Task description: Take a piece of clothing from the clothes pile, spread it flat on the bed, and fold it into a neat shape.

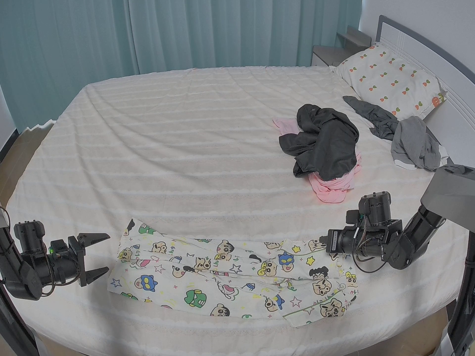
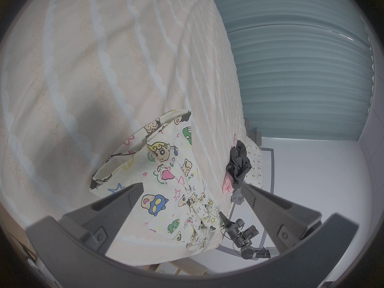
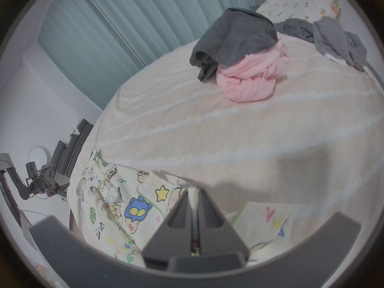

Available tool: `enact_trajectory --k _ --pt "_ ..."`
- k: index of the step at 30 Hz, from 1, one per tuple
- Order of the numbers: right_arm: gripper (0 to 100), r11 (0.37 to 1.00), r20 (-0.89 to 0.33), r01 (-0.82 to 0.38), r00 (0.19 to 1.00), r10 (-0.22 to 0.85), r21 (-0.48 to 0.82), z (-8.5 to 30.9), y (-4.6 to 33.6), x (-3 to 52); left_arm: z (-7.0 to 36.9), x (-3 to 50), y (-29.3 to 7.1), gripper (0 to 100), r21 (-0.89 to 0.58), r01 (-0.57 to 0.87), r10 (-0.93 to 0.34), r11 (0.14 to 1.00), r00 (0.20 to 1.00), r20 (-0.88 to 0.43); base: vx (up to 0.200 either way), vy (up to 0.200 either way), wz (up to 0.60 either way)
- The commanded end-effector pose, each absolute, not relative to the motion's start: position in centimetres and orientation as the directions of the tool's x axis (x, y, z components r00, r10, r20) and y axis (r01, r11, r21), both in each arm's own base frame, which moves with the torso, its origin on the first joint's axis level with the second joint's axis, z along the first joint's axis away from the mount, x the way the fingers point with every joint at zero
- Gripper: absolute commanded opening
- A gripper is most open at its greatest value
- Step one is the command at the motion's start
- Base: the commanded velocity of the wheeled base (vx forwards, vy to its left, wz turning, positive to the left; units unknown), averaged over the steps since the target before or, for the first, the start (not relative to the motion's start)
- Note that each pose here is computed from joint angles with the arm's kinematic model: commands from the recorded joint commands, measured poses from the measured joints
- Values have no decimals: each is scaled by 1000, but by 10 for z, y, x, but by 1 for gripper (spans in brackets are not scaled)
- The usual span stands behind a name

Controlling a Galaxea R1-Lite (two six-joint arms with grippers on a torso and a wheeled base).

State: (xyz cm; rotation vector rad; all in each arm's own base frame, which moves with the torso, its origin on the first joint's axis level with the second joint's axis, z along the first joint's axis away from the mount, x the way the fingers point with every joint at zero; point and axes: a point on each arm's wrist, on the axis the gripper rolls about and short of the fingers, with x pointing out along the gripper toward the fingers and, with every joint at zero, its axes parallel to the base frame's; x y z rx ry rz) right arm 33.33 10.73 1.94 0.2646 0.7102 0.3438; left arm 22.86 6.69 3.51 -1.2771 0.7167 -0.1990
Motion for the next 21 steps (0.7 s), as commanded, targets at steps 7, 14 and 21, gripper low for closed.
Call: enact_trajectory --k 7,14,21 --pt "0 891 -479 -276 765 430 360 30 98 299 34 229 67 100 -919 -249 -516 305 768 -379 0 0 0" --pt "0 909 -545 -259 734 405 327 5 90 294 34 229 66 100 -919 -250 -516 305 768 -381 0 0 0" --pt "100 908 -434 -283 807 400 310 26 93 313 34 229 66 100 -919 -249 -515 306 768 -380 0 0 0"
